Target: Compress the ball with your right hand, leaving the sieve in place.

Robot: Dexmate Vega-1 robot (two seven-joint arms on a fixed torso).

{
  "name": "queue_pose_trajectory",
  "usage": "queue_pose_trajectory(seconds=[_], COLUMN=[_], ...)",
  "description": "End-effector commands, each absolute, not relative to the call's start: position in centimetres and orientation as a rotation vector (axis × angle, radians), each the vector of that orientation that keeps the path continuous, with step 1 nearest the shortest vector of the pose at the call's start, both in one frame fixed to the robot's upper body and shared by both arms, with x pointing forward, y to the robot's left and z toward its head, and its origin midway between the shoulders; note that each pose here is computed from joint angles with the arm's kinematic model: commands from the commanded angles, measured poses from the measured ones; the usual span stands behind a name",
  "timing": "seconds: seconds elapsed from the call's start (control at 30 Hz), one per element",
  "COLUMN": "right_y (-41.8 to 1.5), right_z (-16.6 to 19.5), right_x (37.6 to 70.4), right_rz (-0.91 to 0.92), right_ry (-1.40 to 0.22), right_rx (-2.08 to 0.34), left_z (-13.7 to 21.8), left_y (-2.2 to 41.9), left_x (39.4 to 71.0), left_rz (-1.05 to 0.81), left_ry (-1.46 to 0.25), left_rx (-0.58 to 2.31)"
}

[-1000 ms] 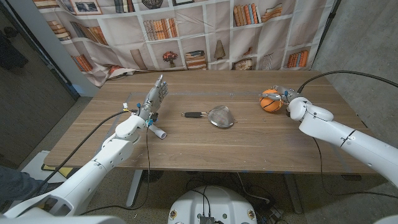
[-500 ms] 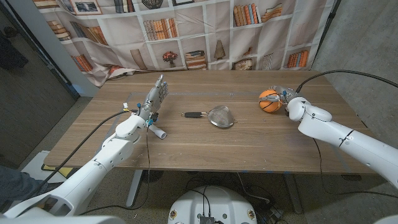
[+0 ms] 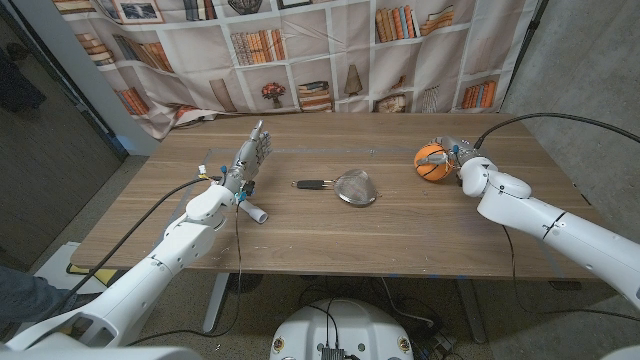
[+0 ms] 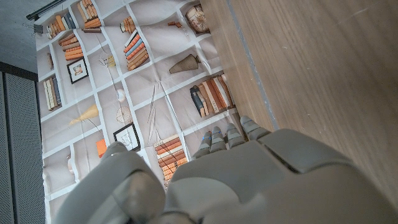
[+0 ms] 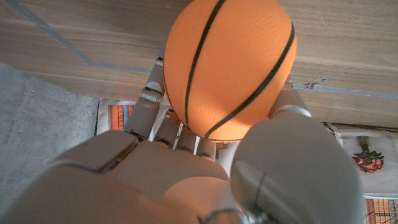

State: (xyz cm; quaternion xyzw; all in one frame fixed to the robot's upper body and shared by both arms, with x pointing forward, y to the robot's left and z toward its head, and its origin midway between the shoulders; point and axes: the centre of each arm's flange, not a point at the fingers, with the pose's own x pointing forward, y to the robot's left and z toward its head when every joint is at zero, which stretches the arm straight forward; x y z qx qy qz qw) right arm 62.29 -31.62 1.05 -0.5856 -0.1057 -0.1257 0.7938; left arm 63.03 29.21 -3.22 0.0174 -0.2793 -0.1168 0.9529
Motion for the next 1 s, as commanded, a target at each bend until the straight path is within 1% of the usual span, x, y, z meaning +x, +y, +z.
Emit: queue_pose_trajectory(seconds=[0.03, 0.33, 0.6, 0.8, 1.0], right_y=[-31.3, -30.9, -30.2, -29.8, -29.8], right_z=[2.2, 3.6, 4.8, 5.4, 5.6], right_x=[61.0, 58.8, 56.8, 56.1, 56.1], right_rz=[-0.346, -0.396, -0.445, -0.478, -0.490], right_ry=[-0.284, -0.387, -0.501, -0.550, -0.568], right_rx=[-1.235, -1.132, -1.106, -1.103, -1.092], left_z=[-3.0, -3.0, -3.0, -3.0, -3.0], left_y=[29.1, 29.2, 29.2, 29.3, 29.4], left_x=[63.1, 63.2, 63.3, 63.3, 63.3], left_rz=[-0.241, -0.238, -0.238, -0.236, -0.233], left_ry=[-0.566, -0.568, -0.571, -0.574, -0.574], left_rx=[0.036, 0.035, 0.033, 0.029, 0.026])
